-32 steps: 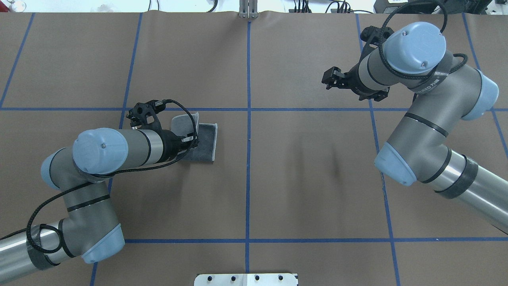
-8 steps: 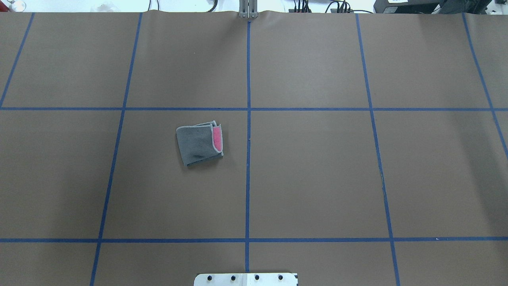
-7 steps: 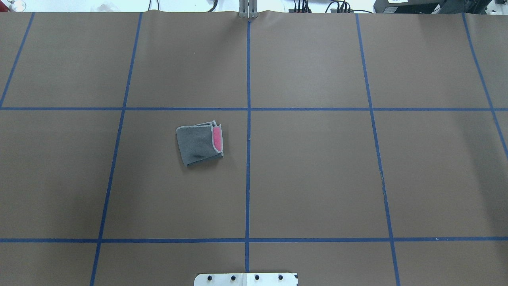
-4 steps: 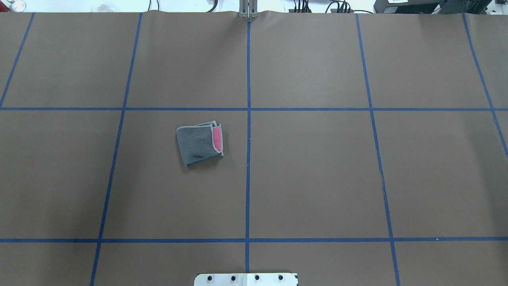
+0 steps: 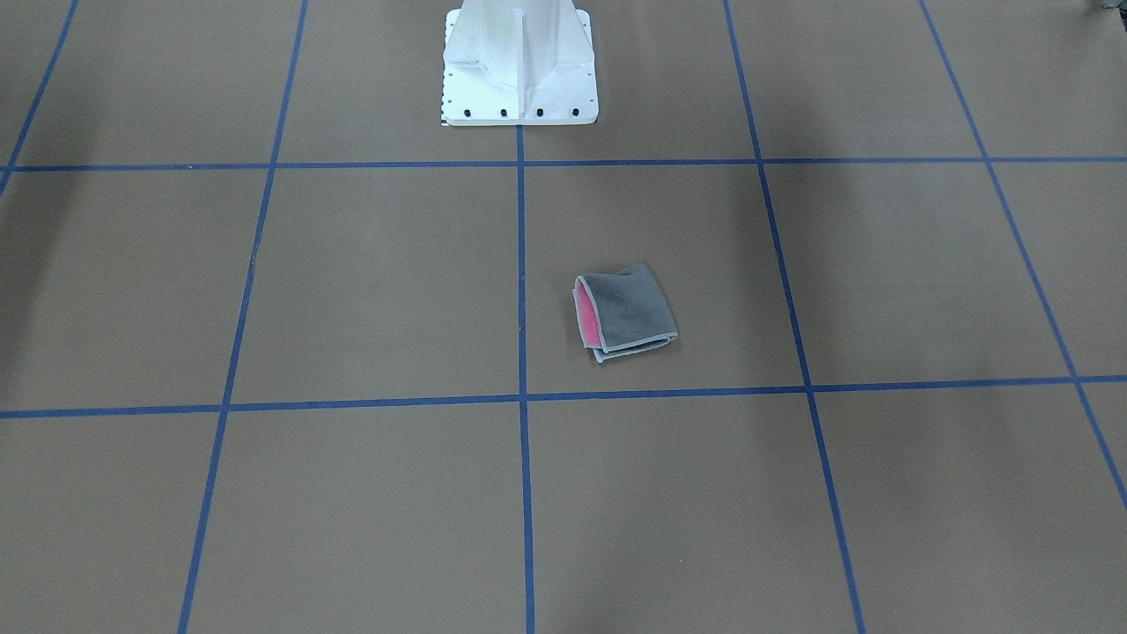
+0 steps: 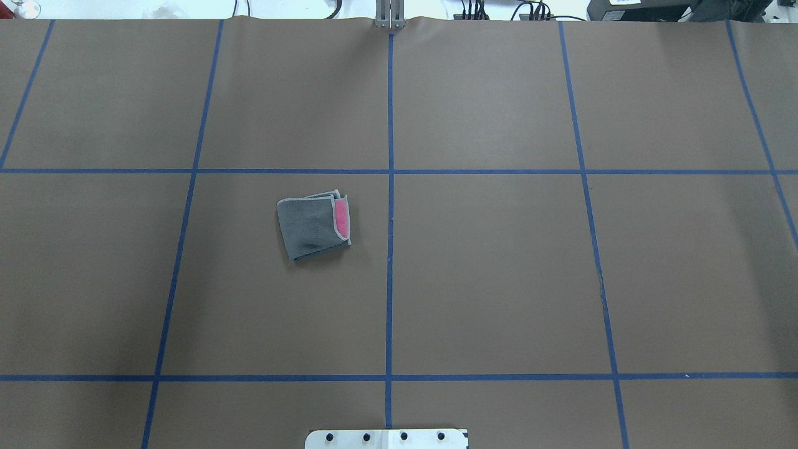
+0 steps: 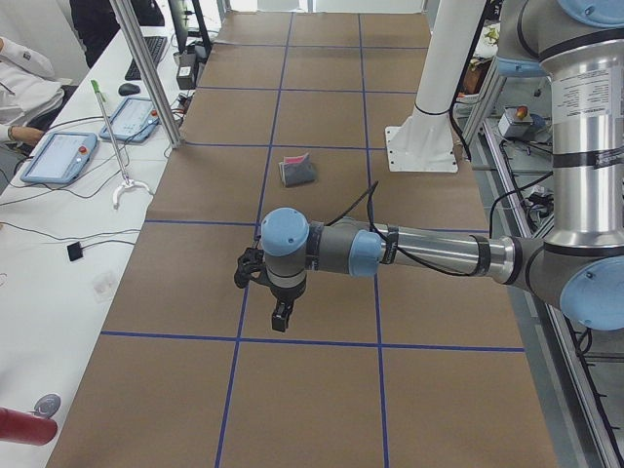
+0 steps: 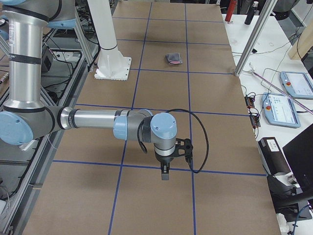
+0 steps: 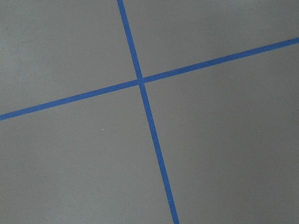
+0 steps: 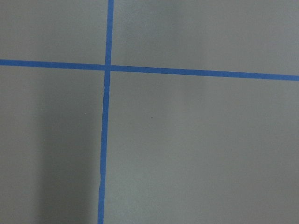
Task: Fold towel twice with both arms
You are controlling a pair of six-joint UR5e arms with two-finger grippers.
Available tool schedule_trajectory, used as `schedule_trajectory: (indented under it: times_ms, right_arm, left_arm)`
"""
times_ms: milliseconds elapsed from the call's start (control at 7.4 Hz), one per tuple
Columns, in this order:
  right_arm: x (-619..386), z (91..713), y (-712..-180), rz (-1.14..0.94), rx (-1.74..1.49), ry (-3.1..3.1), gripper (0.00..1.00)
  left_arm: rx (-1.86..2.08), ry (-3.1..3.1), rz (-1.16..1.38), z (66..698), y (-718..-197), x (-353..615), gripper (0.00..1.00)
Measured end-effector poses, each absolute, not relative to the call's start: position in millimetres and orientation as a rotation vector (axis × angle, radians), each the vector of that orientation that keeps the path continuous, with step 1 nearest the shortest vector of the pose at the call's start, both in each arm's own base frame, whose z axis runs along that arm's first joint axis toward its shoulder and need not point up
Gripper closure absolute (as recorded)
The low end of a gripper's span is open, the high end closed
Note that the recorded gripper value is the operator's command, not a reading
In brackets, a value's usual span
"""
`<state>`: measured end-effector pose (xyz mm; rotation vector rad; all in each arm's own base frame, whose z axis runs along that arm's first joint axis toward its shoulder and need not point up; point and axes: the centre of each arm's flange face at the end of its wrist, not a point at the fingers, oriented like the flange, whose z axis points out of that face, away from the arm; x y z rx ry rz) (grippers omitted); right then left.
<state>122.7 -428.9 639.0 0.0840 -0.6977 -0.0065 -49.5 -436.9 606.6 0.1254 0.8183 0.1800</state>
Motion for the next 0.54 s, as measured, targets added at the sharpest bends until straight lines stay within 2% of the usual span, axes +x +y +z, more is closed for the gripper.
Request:
schedule_trajectory:
  times_ms: [541]
  right_arm:
    - [122.0,636.8,-431.8,-0.01,0.092,-0.703,0.0]
  left_arm:
    - [0.094,0.865,0.166,620.1,-420.7,-46.8,0.0]
